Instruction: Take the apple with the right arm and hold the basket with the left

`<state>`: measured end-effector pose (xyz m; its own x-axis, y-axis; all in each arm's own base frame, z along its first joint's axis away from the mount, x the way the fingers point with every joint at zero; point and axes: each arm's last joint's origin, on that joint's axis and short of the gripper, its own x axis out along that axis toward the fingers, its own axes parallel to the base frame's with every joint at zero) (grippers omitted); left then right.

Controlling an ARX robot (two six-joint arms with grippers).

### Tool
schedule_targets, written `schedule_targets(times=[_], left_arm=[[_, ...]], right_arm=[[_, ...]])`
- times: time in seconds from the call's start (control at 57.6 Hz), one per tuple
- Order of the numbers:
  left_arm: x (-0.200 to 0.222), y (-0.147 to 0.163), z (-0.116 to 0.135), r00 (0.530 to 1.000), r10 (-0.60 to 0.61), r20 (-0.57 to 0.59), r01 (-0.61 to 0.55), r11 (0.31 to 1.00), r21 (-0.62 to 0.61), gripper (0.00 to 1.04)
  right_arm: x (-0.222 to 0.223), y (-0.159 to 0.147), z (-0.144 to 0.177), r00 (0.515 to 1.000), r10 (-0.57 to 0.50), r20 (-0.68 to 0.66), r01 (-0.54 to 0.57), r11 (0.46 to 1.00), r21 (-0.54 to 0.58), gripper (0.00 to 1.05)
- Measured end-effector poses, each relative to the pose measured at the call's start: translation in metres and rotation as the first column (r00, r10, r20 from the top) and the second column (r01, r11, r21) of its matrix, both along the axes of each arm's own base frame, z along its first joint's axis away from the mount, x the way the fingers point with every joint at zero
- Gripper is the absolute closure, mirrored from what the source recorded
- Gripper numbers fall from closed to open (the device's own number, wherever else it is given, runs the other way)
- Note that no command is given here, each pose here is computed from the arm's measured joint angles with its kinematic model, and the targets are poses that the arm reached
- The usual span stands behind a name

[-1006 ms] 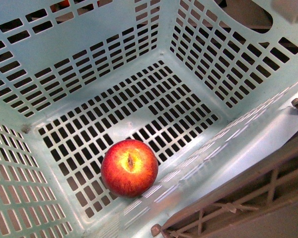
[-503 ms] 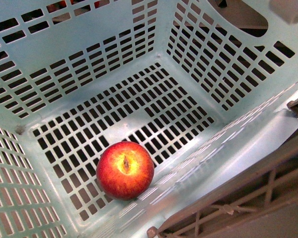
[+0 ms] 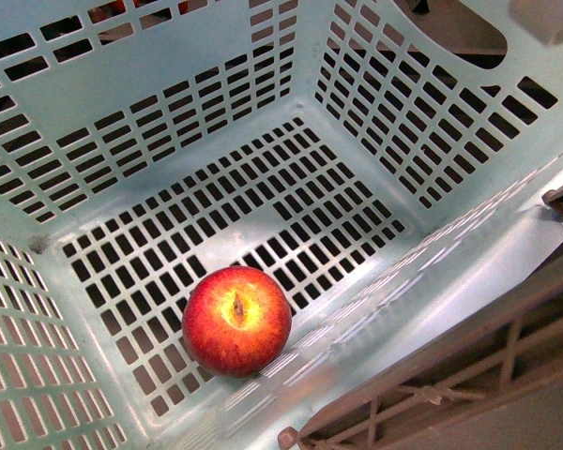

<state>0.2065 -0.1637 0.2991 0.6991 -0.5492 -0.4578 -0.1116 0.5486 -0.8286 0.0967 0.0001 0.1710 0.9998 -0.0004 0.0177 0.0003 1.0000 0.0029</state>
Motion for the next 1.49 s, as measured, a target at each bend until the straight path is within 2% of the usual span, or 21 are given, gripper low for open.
schedule_targets(times=[0.278, 0.312, 0.347, 0.364, 0.434, 0.52, 0.572, 0.867, 1.128, 1.492], left_arm=[[0.0, 0.0, 0.0, 1.0, 0.0, 0.0, 0.0, 1.0, 0.0, 0.95], [0.0, 0.0, 0.0, 1.0, 0.03, -0.008, -0.03, 1.0, 0.006, 0.95], [-0.001, 0.0, 0.001, 0.994, 0.106, -0.028, -0.105, 0.994, 0.034, 0.95], [0.0, 0.003, 0.0, 0.977, 0.209, -0.043, -0.207, 0.977, 0.044, 0.95], [0.006, 0.013, 0.0, 0.92, 0.388, -0.061, -0.388, 0.921, 0.01, 0.95], [0.017, 0.034, -0.003, 0.853, 0.513, -0.094, -0.518, 0.854, -0.042, 0.95], [0.026, 0.052, -0.008, 0.814, 0.57, -0.109, -0.578, 0.814, -0.057, 0.95], [0.066, 0.11, -0.037, 0.679, 0.712, -0.177, -0.733, 0.668, -0.127, 0.95], [0.099, 0.126, -0.076, 0.643, 0.73, -0.233, -0.761, 0.643, -0.085, 0.95], [0.126, 0.139, -0.124, 0.619, 0.734, -0.28, -0.77, 0.638, -0.029, 0.95]], right_arm=[[0.0, 0.0, 0.0, 1.0, 0.0, 0.0, 0.0, 1.0, 0.0, 0.51], [0.0, 0.0, 0.0, 1.0, 0.0, 0.0, 0.0, 1.0, 0.0, 0.45], [0.0, 0.0, 0.0, 1.0, 0.0, 0.0, 0.0, 1.0, 0.0, 0.4], [0.0, 0.0, 0.0, 1.0, 0.0, 0.0, 0.0, 1.0, 0.0, 0.35], [0.0, 0.0, 0.0, 1.0, 0.0, 0.0, 0.0, 1.0, 0.0, 0.21], [0.0, 0.0, 0.0, 1.0, 0.0, 0.0, 0.0, 1.0, 0.0, 0.07], [0.0, 0.0, 0.0, 1.0, 0.0, 0.0, 0.0, 1.0, 0.0, 0.09], [0.0, 0.0, 0.0, 1.0, 0.0, 0.0, 0.0, 1.0, 0.0, 0.09], [0.0, 0.0, 0.0, 1.0, 0.0, 0.0, 0.0, 1.0, 0.0, 0.09], [0.0, 0.0, 0.0, 1.0, 0.0, 0.001, 0.0, 1.0, 0.0, 0.09]])
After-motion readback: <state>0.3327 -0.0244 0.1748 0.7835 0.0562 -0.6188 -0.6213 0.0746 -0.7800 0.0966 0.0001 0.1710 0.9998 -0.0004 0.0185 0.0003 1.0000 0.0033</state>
